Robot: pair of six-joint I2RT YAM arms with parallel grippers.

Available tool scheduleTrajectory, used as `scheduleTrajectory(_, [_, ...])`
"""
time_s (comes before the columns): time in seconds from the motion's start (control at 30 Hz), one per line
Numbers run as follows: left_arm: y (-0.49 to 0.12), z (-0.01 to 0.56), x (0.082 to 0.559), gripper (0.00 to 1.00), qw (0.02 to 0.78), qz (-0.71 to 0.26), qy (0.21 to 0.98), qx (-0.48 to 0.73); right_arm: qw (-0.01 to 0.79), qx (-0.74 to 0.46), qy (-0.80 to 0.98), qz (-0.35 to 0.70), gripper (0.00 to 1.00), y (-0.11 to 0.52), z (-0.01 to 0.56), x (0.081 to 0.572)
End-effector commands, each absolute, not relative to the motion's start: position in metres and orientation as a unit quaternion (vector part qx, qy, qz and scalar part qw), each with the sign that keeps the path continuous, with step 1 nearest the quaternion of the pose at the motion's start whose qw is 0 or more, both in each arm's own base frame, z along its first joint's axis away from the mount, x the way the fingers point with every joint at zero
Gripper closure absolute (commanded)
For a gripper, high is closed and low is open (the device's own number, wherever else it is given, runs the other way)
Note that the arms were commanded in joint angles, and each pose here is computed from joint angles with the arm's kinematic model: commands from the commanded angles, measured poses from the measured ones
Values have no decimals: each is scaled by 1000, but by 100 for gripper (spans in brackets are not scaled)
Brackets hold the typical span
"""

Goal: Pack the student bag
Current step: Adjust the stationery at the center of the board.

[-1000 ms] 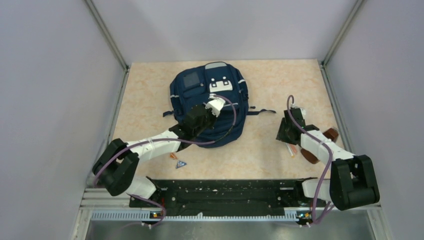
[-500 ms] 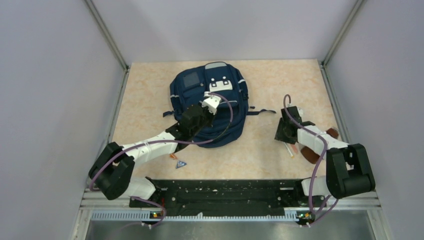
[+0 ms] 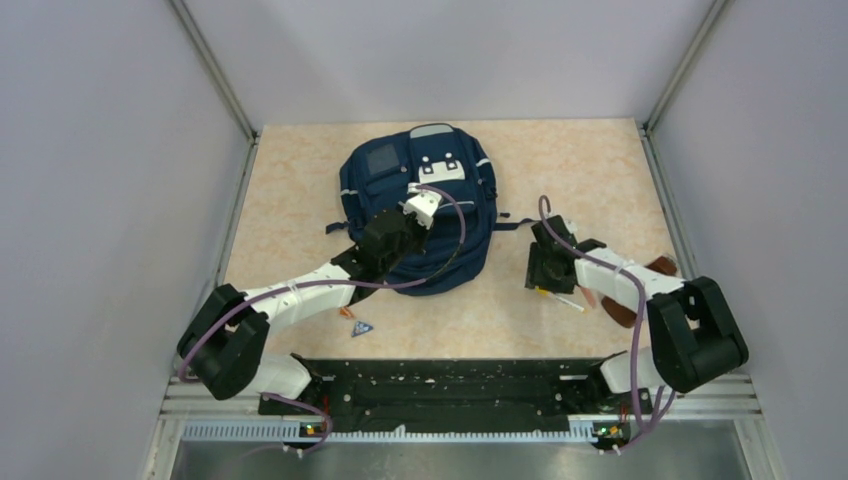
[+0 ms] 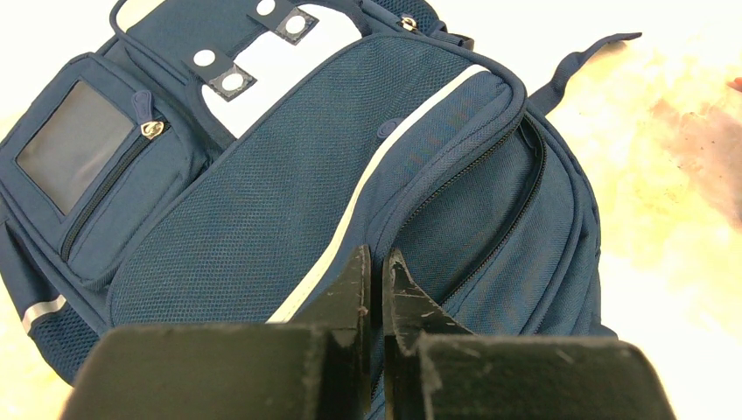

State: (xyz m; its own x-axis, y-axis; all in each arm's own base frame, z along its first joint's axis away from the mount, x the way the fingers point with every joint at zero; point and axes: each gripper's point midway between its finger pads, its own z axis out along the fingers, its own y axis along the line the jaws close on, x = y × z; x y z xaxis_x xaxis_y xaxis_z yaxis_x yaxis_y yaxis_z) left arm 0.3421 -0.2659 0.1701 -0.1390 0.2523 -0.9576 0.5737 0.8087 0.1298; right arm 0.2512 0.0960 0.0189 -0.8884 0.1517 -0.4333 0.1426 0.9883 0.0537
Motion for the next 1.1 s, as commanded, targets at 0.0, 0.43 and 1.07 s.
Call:
scheduleTrajectory(0.0, [-271,223,349,100,645,-163,707,240,241,115,963,-34,39,76,40,244])
scheduleTrajectory(0.43, [-271,217,346,100,639,-175,711,234,328,372,864,80,5,66,77,217])
scheduleTrajectory(1.07, [-267,213,346,100,640,-175,715,221,332,447,827,78,21,61,36,224])
